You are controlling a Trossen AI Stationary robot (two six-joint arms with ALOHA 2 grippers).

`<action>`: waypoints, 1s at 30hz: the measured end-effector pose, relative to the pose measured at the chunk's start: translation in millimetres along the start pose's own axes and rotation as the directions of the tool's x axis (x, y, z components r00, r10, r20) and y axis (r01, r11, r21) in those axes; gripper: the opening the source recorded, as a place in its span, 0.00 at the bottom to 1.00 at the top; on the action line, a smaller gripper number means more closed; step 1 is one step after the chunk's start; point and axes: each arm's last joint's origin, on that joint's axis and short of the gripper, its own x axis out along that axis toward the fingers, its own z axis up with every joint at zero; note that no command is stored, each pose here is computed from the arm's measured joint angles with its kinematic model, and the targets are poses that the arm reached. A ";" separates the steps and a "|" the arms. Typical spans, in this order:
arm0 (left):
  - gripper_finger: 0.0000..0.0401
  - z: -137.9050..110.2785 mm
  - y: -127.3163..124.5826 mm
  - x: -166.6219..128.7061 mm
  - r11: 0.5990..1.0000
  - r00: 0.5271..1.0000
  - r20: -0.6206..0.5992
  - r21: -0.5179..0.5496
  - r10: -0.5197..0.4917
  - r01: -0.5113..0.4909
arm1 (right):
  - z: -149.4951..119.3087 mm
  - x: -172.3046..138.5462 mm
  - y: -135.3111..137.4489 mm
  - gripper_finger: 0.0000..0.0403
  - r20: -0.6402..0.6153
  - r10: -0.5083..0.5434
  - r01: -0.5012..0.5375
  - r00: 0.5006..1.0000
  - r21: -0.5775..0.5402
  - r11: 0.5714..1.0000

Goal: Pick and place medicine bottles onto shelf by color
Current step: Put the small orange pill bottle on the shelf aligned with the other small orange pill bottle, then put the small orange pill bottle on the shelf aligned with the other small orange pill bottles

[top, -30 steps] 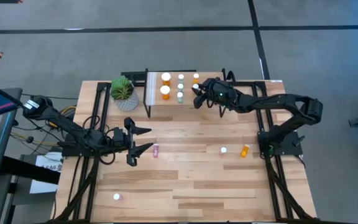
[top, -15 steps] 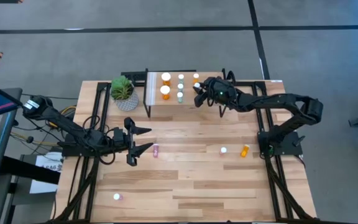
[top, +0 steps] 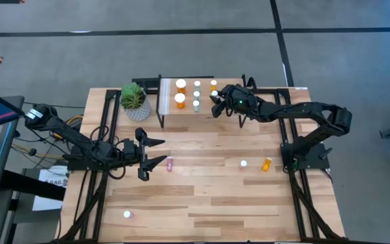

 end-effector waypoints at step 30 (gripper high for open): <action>0.66 -0.8 -0.1 0.1 1.000 1.000 -0.007 0.005 -0.001 0.001 | 39.2 -49.9 7.0 0.60 0.130 0.068 -0.068 0.989 -0.008 0.998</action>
